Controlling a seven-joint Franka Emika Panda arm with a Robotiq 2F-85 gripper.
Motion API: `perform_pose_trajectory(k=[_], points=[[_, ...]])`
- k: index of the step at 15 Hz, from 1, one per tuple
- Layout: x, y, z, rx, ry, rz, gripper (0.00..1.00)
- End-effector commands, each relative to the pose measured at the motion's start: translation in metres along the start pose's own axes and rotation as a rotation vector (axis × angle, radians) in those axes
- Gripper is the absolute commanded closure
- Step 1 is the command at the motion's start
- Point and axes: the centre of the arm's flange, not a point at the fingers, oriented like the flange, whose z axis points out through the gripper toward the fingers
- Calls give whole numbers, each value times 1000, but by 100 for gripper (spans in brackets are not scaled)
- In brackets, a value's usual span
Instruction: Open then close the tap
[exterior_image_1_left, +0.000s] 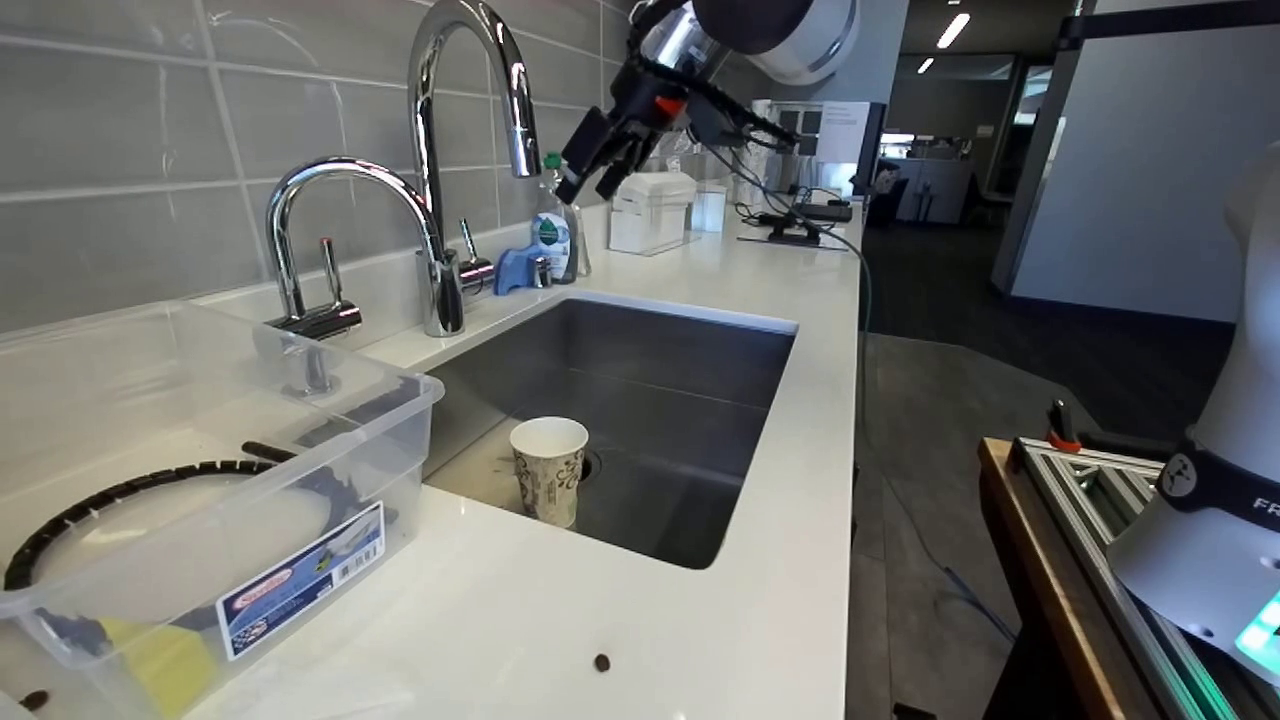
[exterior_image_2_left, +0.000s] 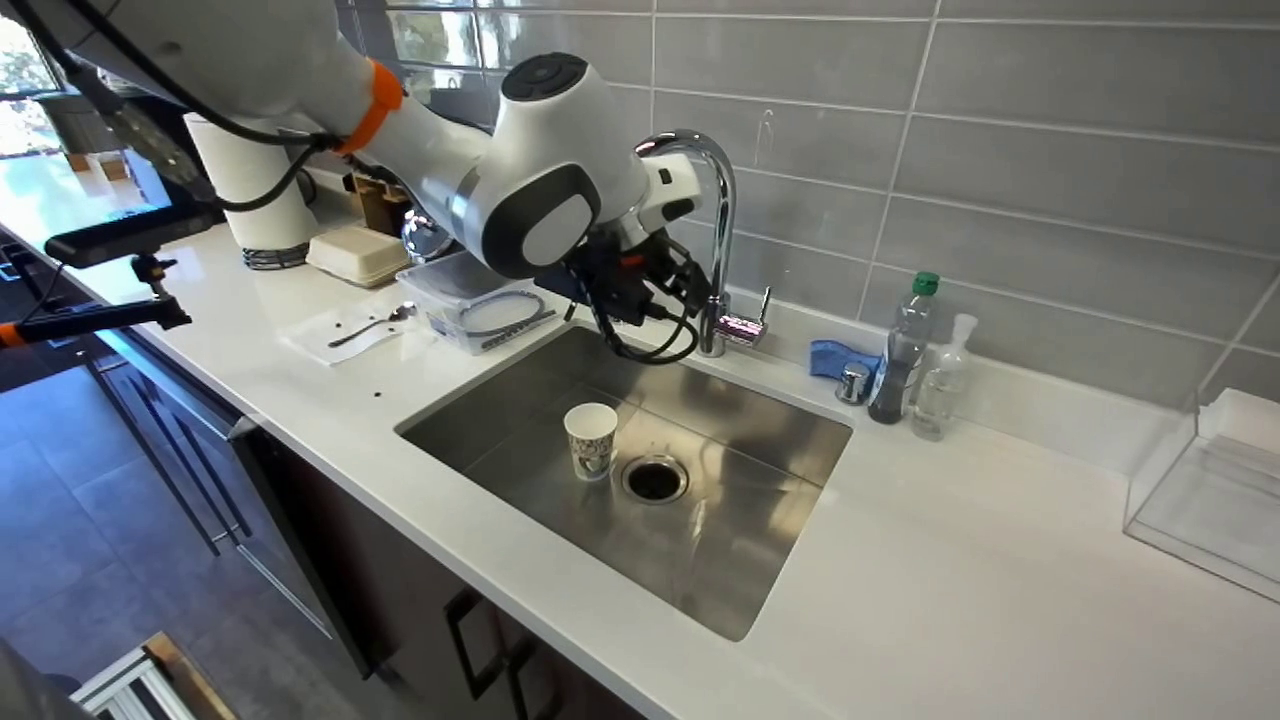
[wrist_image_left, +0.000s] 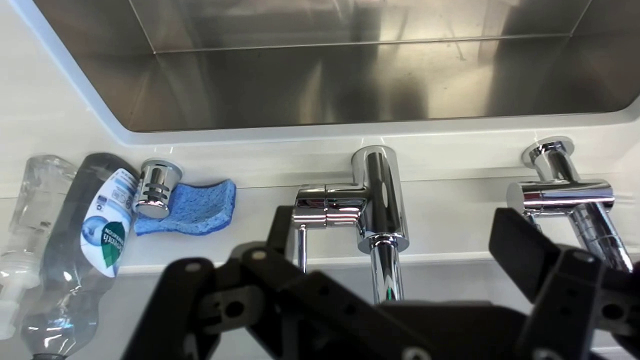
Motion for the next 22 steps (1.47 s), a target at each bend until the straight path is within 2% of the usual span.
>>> perform_pose_trajectory(k=[1,4,11,15,16,17,19,22], points=[[6,4,8,3,22,11,0],[29,19,23,31,94,2,0],[70,65,59,134,157,-33,0],[72,100,86,115,179,-5,2],[70,105,92,113,182,12,7],[67,108,100,112,182,30,20],[64,110,113,111,176,60,37],[66,102,132,117,200,105,50]])
